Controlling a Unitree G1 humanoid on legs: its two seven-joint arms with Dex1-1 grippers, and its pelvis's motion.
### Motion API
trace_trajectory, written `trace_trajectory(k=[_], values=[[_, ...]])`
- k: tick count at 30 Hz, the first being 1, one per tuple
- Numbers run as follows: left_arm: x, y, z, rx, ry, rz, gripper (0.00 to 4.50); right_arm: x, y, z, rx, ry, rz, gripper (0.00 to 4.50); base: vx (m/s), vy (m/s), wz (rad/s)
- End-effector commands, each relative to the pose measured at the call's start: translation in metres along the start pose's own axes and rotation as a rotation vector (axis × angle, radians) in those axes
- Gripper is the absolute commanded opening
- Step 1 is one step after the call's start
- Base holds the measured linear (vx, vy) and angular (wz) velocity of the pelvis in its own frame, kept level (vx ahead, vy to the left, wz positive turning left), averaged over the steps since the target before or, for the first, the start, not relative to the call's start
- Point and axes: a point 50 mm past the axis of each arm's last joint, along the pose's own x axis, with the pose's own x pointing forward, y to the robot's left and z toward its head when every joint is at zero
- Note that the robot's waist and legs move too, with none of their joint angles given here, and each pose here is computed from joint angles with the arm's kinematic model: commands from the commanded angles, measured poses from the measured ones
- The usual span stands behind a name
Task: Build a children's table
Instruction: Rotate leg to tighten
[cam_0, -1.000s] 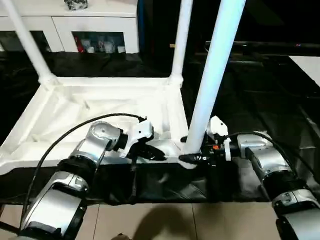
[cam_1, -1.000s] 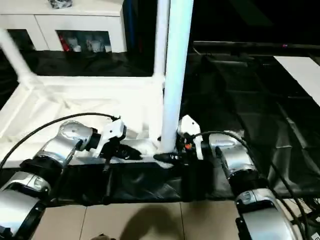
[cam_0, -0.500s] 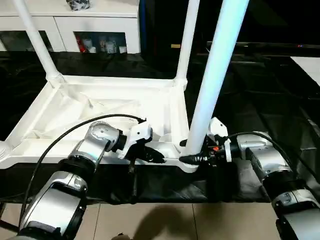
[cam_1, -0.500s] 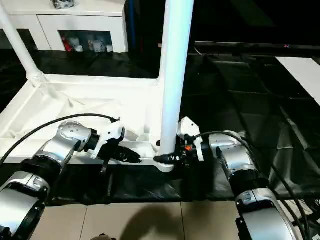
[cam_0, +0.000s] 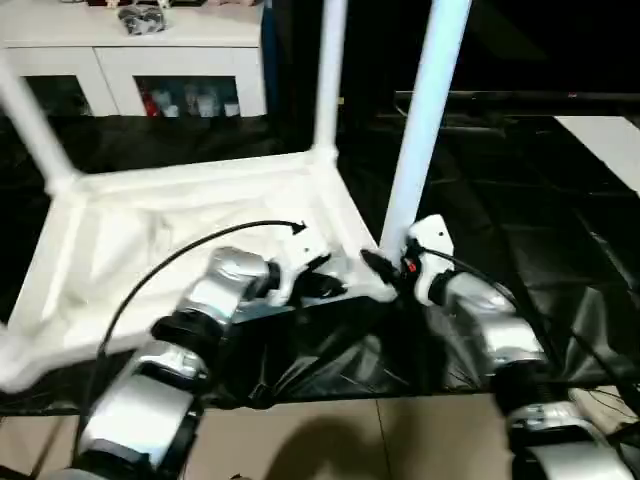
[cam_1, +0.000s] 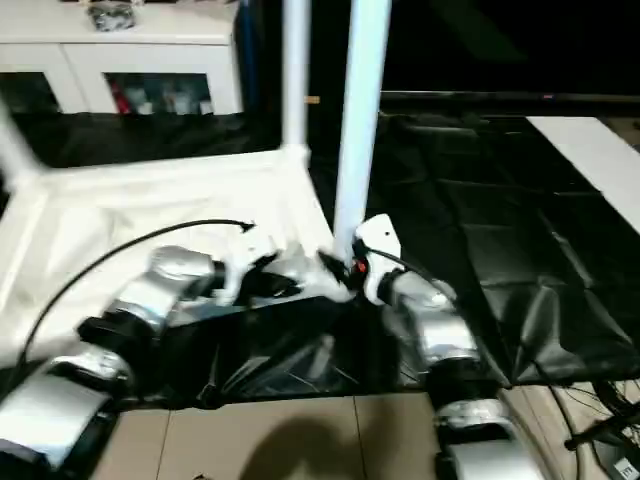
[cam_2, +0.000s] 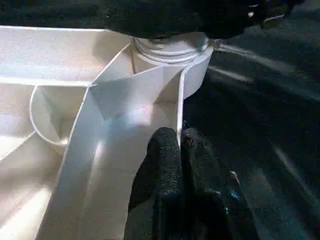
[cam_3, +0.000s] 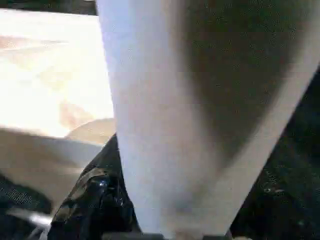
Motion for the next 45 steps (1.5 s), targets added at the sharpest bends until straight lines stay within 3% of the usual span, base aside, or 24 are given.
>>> trace_trajectory(k=[1, 5, 6, 10, 11, 12, 13, 15, 20, 22, 29, 37, 45], values=[[0.023, -0.016, 0.014, 0.028, -0.014, -0.024, 0.00, 0.015, 0.048, -0.013, 0.046, 0.061, 0.146, 1.95, 0.000, 0.000, 0.00], [0.020, -0.016, 0.013, 0.055, -0.010, -0.036, 0.00, 0.015, 0.046, -0.003, 0.027, -0.001, 0.161, 1.95, 0.000, 0.000, 0.00], [0.020, -0.016, 0.013, 0.054, -0.009, -0.036, 0.00, 0.015, 0.046, -0.002, 0.031, -0.010, 0.164, 2.51, 0.000, 0.000, 0.00], [0.011, -0.009, 0.005, 0.076, 0.014, -0.017, 0.00, 0.002, 0.021, 0.000, -0.035, -0.027, 0.200, 2.71, 0.000, 0.000, 0.00], [0.010, -0.009, 0.004, 0.076, 0.015, -0.016, 0.00, 0.001, 0.020, 0.000, -0.037, -0.027, 0.202, 3.01, 0.000, 0.000, 0.00], [0.006, -0.006, 0.001, 0.083, 0.024, -0.012, 0.00, -0.012, 0.003, 0.000, -0.076, -0.013, 0.260, 3.01, 0.000, 0.000, 0.00], [0.006, -0.006, 0.001, 0.083, 0.024, -0.012, 0.00, -0.012, 0.003, 0.000, -0.076, -0.013, 0.260, 3.09, 0.000, 0.000, 0.00], [0.002, -0.003, -0.001, 0.094, 0.025, -0.020, 0.00, -0.028, -0.015, 0.003, -0.115, -0.009, 0.329, 3.29, 0.000, 0.000, 0.00], [-0.003, -0.001, -0.003, 0.113, 0.031, -0.043, 0.00, -0.055, -0.035, 0.006, -0.161, 0.030, 0.465, 3.71, 0.000, 0.000, 0.00], [-0.006, 0.000, -0.004, 0.123, 0.032, -0.051, 0.00, -0.075, -0.046, 0.007, -0.188, 0.092, 0.563, 3.86, 0.000, 0.000, 0.00], [-0.009, 0.003, -0.004, 0.148, 0.033, -0.052, 0.00, -0.097, -0.058, 0.008, -0.229, 0.159, 0.589, 4.46, 0.000, 0.000, 0.00], [-0.007, 0.000, -0.004, 0.160, 0.033, -0.084, 0.00, -0.103, -0.046, 0.009, -0.202, 0.130, 0.621, 4.46, 0.000, 0.000, 0.00], [-0.008, 0.000, -0.006, 0.179, 0.041, -0.107, 0.00, -0.104, -0.051, 0.011, -0.212, 0.124, 0.577, 4.46, 0.000, 0.000, 0.00]])
